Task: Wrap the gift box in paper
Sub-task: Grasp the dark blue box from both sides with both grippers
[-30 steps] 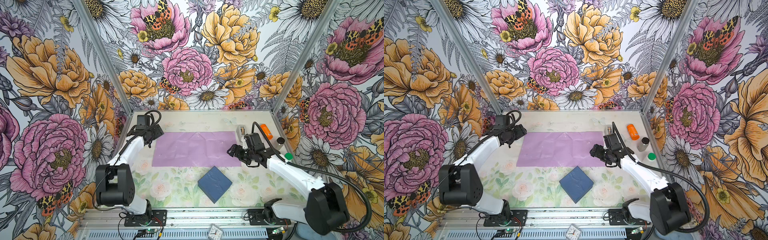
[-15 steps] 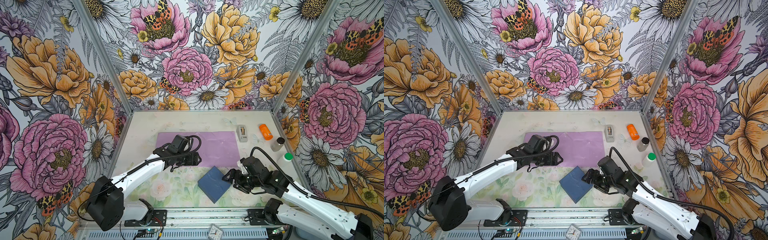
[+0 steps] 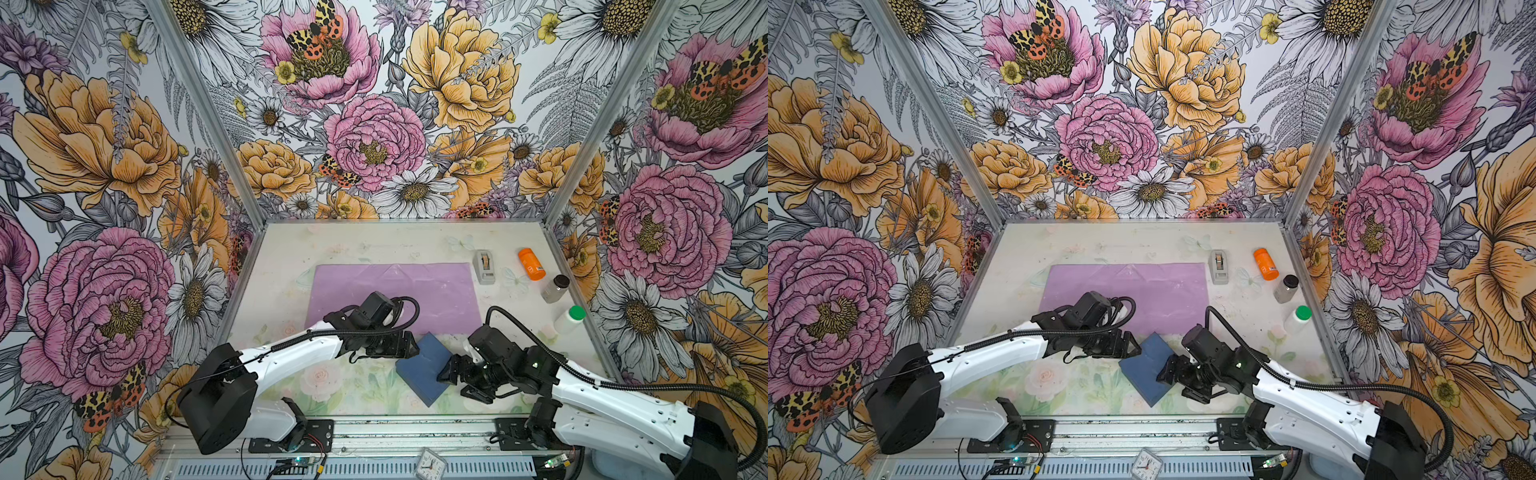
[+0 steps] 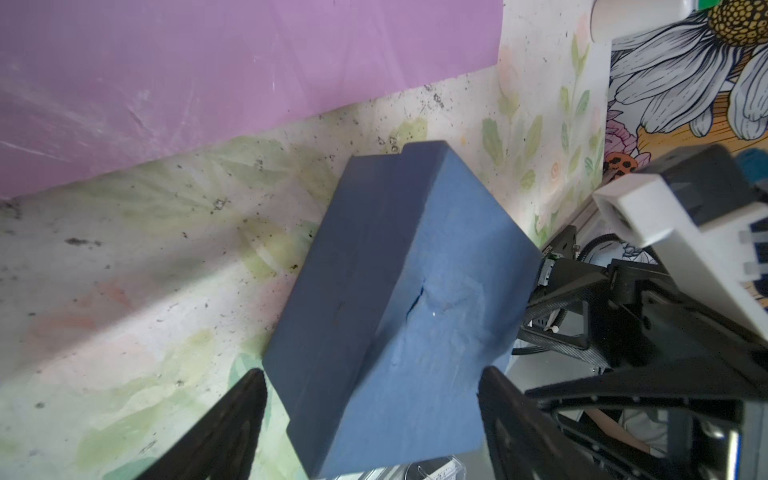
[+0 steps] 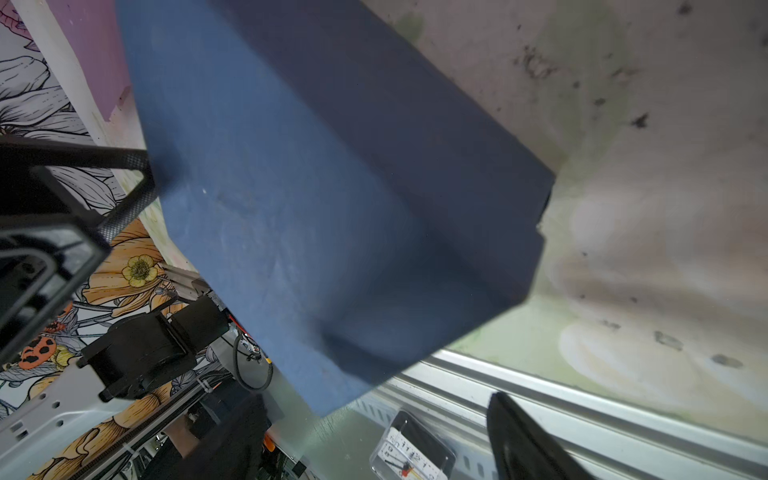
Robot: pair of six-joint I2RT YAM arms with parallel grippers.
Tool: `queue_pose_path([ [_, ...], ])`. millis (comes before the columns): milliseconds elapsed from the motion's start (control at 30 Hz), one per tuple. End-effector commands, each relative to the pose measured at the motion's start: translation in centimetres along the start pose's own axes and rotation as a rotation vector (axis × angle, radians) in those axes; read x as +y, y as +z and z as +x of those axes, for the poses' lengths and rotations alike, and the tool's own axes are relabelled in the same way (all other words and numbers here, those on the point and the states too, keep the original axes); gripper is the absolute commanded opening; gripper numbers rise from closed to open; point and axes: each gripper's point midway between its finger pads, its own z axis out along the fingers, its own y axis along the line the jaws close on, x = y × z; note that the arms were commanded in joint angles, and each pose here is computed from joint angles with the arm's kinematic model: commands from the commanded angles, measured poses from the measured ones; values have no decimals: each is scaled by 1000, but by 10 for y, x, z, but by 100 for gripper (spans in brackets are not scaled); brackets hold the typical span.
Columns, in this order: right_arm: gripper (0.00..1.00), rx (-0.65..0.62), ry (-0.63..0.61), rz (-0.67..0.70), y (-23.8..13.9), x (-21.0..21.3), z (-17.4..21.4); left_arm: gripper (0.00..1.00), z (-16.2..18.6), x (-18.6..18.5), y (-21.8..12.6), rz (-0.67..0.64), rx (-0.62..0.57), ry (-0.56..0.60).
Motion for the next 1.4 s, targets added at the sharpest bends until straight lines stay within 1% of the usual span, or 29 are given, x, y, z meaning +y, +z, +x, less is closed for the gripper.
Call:
queue_pose_path([
  [0, 83, -25, -32, -56, 3, 17, -11, 81, 6, -9, 1, 44, 13, 2],
  [167, 81, -52, -45, -71, 3, 23, -29, 82, 15, -10, 0, 60, 30, 10],
  [233, 80, -75, -38, -77, 0, 25, -42, 82, 19, -15, -1, 78, 31, 23],
  [400, 80, -87, -105, -84, 0, 40, -59, 82, 35, -31, 0, 126, 54, 74],
  [500, 80, -123, -129, -88, -5, 47, -74, 82, 46, -38, 2, 139, 63, 94],
  [533, 80, -132, -134, -89, -6, 49, -78, 82, 48, -37, 3, 131, 63, 89],
  [633, 81, -151, -138, -104, -14, 49, -85, 82, 48, -25, 3, 94, 35, 24],
  [700, 81, -152, -120, -98, -18, 40, -82, 82, 44, -18, 0, 84, 1, -40],
  [767, 81, -146, -101, -56, -22, 23, -73, 82, 37, -13, -6, 86, -46, -104],
  [867, 79, -127, -90, -32, -26, 6, -56, 82, 30, -12, -10, 118, -88, -149],
  [967, 73, -110, -96, -47, -24, 3, -43, 81, 29, -6, -9, 144, -87, -183],
  [1100, 73, -69, -149, -19, -15, 5, -32, 79, 26, -10, -5, 183, -80, -188],
  [1233, 73, -56, -214, -20, -13, 17, -35, 76, 26, -7, 1, 180, -65, -196],
  [1367, 72, -42, -231, -24, -4, 21, -39, 71, 27, -2, 9, 174, -49, -207],
])
